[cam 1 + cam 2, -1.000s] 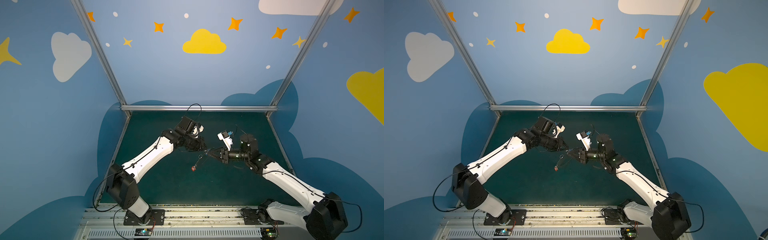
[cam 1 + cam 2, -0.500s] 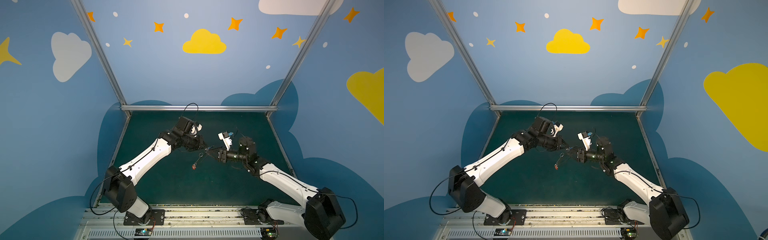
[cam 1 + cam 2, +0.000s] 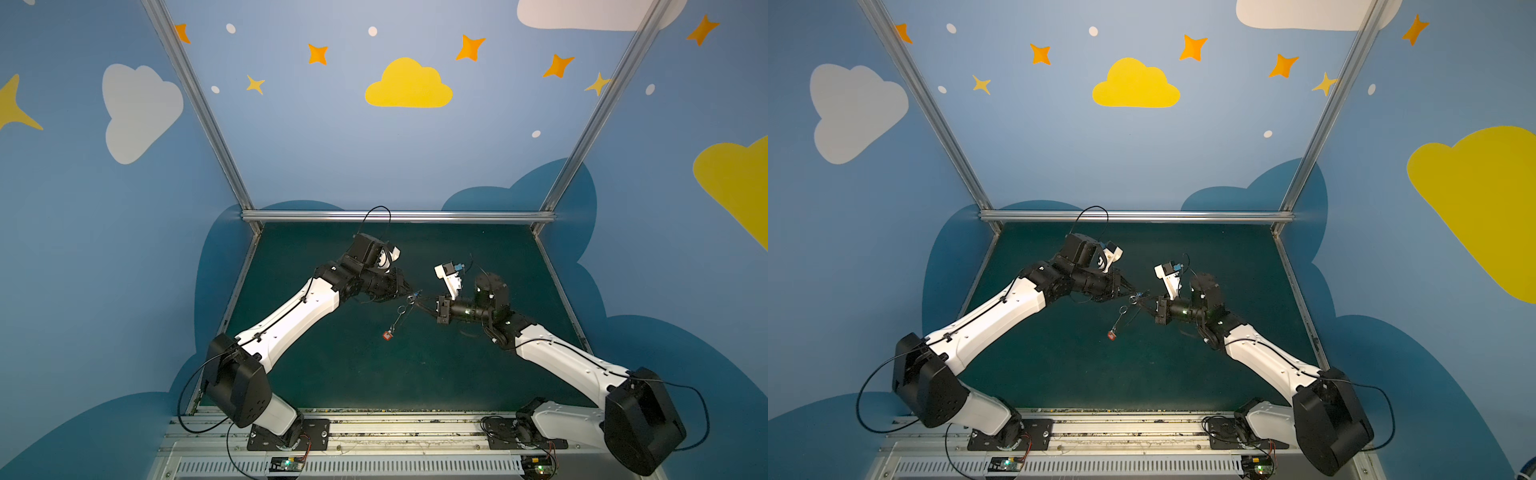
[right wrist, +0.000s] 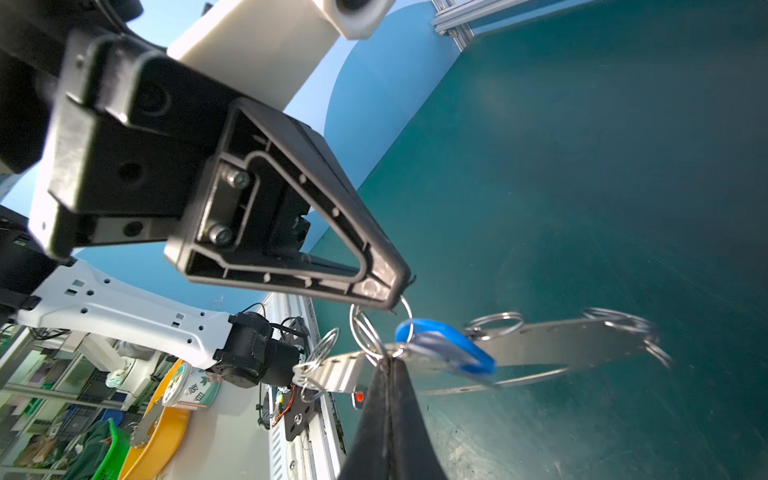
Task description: Put the keys on the keyring
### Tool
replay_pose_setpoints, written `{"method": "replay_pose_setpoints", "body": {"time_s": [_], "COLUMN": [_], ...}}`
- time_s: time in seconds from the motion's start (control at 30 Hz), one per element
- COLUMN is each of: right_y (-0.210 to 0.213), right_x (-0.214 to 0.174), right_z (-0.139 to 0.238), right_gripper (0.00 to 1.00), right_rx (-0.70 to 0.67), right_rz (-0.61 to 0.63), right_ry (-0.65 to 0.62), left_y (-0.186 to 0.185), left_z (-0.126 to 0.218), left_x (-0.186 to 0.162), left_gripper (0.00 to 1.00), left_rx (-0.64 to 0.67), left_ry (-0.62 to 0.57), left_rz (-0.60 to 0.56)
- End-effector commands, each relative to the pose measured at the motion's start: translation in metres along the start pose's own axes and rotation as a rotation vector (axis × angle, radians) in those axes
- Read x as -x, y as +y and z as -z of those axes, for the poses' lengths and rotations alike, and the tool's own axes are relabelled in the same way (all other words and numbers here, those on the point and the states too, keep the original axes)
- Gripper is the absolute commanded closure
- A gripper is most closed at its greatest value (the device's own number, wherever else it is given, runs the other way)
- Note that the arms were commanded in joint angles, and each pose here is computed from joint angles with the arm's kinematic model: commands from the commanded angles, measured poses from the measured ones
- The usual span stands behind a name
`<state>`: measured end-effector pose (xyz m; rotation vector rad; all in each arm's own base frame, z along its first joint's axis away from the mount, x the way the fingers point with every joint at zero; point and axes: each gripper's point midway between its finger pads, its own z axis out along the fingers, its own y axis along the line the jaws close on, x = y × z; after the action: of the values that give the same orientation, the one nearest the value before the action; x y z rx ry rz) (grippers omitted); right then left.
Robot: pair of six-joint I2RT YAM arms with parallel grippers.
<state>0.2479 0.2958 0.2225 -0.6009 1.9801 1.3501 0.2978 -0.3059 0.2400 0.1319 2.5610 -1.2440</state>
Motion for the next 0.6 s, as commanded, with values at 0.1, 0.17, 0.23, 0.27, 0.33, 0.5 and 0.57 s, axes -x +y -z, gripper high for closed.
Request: {"method": "replay_pose_setpoints", "body": {"time_s": [0.1, 0.17, 0.23, 0.27, 0.33, 0.5, 0.57], "right_y": [-0.011, -0.012, -0.012, -0.012, -0.012, -0.011, -0.001], "right_x": [0.012, 0.01, 0.011, 0.012, 0.013, 0.02, 0.021], "right_z": [0.008, 0.009, 0.01, 0.011, 0.014, 0.017, 0.016], "right_gripper": [1.0, 1.0, 1.0, 1.0, 1.0, 1.0, 0.92], "right_rx": [-0.121, -0.127, -0.134, -0.139, -0.149, -0.166, -0.116], "right_rz": [0.028, 0.03, 0.029, 0.029, 0.031, 0.036, 0.05], "right_ry": [-0.036, -0.03, -0.039, -0.045, -0.057, -0.086, -0.079], "left_y": [-0.013, -0.012, -0.011, -0.011, -0.011, -0.011, -0.01], "left_z": [0.023, 0.027, 0.028, 0.028, 0.027, 0.023, 0.024], "left_x": [0.002, 0.002, 0.003, 0.004, 0.003, 0.001, 0.002], "left_gripper": [0.96, 0.96, 0.96, 0.96, 0.96, 0.96, 0.96], "left_rx": [-0.047, -0.048, -0.043, -0.045, -0.051, -0.066, -0.063], "left_ry": [-0.036, -0.043, -0.051, -0.053, -0.049, -0.026, -0.03], "left_rz": [-0.015, -0.012, -0.008, -0.008, -0.004, 0.008, 0.017]}}
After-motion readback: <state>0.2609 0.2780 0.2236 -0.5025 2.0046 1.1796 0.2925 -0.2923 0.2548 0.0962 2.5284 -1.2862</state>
